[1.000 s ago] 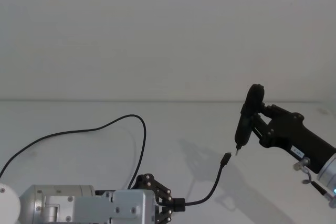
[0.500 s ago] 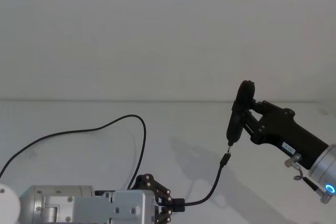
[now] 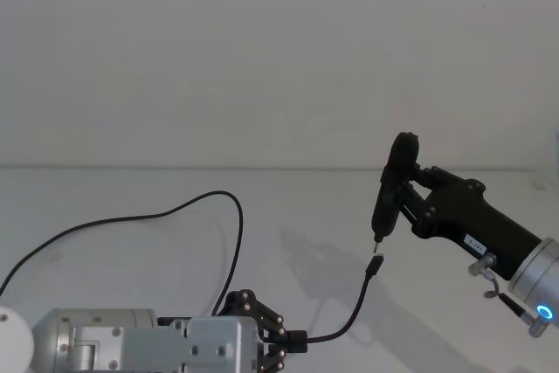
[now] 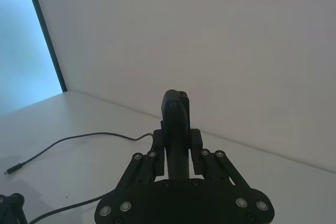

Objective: Pick up the data cable with the one hand.

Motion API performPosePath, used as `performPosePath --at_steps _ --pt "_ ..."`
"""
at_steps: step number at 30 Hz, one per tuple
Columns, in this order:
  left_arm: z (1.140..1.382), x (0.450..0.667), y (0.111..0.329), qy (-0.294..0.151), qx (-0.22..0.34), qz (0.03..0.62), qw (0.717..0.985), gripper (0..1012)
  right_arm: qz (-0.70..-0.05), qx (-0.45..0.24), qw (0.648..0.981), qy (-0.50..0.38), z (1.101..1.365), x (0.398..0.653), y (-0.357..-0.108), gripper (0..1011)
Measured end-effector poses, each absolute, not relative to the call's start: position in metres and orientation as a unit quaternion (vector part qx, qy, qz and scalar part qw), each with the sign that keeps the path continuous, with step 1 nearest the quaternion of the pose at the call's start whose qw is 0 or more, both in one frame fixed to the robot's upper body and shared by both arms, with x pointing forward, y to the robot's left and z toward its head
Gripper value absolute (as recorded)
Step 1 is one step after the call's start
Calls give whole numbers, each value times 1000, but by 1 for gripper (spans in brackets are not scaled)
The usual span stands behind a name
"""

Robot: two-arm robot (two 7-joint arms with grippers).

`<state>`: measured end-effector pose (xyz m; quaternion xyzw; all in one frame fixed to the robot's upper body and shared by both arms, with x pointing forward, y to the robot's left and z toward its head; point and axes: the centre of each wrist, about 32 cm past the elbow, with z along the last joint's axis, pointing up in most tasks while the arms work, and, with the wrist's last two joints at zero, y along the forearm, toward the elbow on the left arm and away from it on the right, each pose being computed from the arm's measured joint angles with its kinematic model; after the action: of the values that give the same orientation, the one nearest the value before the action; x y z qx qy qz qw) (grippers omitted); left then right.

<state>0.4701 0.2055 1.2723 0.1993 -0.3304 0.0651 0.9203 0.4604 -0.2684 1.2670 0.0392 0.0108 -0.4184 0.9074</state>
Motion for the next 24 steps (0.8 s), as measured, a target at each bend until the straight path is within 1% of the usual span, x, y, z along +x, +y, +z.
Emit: performPosePath --at_steps 24 --pt "1272 470 205 -330 199 65 920 48 -420 36 906 22 1269 456 -270 284"
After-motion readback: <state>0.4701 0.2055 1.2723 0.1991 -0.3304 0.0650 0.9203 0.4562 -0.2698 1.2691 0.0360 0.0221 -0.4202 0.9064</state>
